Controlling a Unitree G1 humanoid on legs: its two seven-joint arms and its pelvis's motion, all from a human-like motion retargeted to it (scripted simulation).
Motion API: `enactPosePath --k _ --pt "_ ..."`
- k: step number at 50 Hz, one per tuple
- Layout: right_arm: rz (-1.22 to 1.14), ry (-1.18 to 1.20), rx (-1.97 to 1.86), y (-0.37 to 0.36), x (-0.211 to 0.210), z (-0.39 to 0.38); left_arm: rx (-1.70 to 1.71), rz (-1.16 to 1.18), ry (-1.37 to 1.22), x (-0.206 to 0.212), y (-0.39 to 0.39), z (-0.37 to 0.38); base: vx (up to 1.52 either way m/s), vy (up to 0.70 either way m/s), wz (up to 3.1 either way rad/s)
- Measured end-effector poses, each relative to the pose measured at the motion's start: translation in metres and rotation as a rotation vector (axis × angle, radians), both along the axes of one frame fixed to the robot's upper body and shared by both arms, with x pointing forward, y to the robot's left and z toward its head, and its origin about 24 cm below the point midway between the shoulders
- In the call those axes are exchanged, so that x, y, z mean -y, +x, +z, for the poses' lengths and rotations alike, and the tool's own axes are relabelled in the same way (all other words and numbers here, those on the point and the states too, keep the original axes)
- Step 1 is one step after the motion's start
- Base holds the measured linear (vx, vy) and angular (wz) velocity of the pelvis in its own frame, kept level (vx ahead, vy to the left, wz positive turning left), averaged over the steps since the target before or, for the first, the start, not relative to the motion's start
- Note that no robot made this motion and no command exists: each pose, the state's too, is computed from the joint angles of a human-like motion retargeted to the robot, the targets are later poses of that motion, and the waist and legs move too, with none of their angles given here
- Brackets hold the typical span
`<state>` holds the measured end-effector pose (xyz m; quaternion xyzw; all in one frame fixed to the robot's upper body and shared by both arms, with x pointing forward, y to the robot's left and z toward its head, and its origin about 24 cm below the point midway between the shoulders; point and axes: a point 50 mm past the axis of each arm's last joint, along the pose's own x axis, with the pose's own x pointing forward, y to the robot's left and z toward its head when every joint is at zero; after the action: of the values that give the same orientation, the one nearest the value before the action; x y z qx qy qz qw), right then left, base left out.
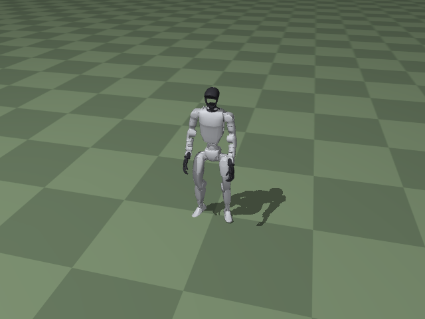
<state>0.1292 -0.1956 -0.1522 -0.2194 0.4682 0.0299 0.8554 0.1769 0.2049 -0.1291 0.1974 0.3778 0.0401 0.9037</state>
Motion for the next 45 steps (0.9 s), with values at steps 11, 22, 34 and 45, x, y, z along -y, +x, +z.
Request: enactPosePath --k 11,22,34,45 --pt "0.040 -0.004 0.094 0.028 -0.006 0.011 -0.032 0.075 0.004 -0.010 -0.012 -0.004 0.00 0.00 0.00" --pt "0.016 0.018 0.136 0.042 -0.009 0.017 -0.087 0.125 0.002 -0.015 -0.033 -0.012 0.00 0.00 0.00" --pt "-0.008 0.000 0.029 0.011 -0.005 0.003 -0.095 0.112 -0.001 -0.010 -0.034 -0.014 0.00 0.00 0.02" --pt "0.029 -0.015 -0.004 0.001 -0.002 0.000 -0.051 0.074 0.002 -0.011 -0.020 -0.007 0.00 0.00 0.09"
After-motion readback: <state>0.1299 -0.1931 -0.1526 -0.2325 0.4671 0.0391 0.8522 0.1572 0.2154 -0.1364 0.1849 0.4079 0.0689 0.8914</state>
